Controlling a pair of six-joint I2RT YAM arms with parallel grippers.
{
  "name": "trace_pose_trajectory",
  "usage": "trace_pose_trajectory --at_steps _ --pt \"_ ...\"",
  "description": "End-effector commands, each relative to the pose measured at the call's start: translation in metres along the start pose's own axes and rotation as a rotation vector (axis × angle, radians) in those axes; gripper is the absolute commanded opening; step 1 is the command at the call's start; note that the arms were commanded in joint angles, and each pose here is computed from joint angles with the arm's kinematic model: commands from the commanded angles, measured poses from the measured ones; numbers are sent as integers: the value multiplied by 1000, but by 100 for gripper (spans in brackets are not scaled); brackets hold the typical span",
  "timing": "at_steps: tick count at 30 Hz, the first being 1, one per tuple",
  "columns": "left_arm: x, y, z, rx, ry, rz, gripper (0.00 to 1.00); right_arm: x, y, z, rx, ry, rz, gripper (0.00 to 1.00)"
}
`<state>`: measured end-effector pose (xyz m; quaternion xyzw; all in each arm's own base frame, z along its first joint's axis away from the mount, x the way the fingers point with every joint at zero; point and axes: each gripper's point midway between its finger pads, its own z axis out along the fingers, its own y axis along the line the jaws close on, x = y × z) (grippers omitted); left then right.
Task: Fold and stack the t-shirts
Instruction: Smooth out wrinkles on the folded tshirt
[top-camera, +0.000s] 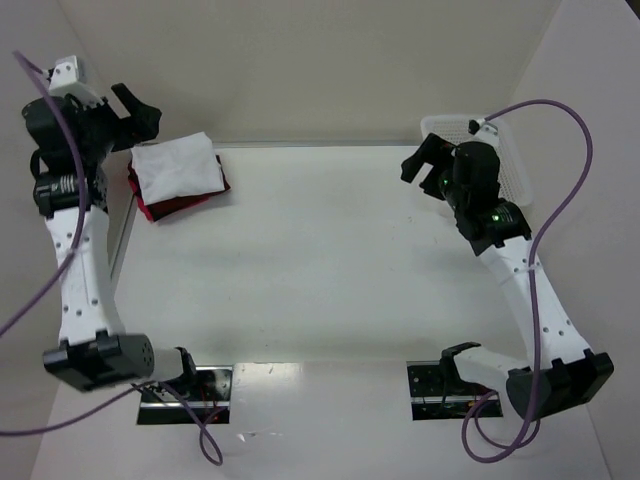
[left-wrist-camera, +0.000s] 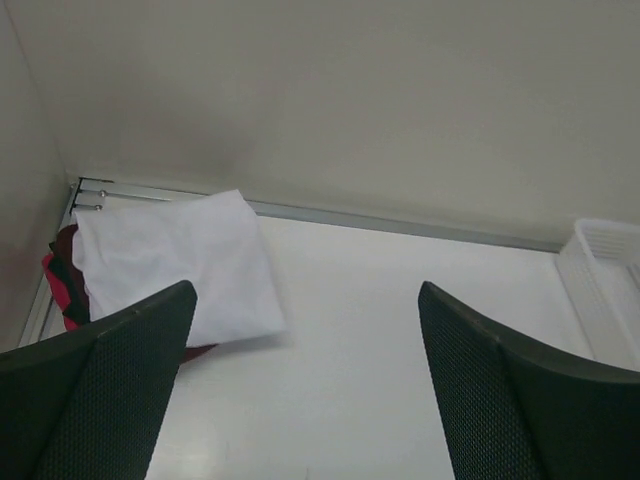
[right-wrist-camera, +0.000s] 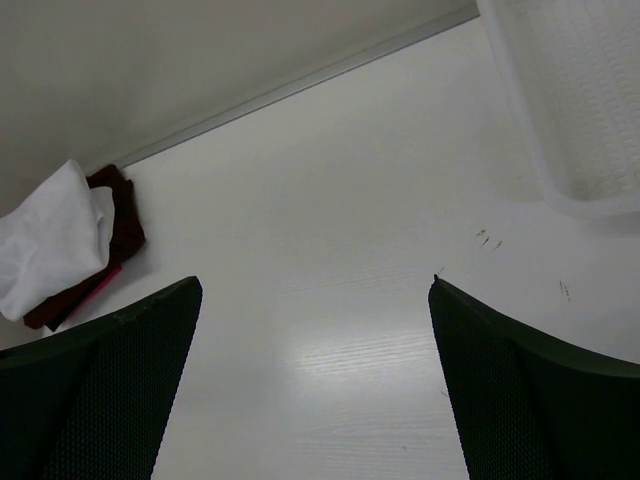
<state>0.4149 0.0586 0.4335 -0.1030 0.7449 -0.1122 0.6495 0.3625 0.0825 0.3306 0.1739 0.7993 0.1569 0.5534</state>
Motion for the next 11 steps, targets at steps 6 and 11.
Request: trace_pose_trajectory --at_steps 6,11 --pt "64 -32 -74 109 81 3 99 -29 -5 -56 -69 -192 7 100" --pt "92 -41 -97 134 111 -3 99 -12 -15 -65 -82 -193 8 100"
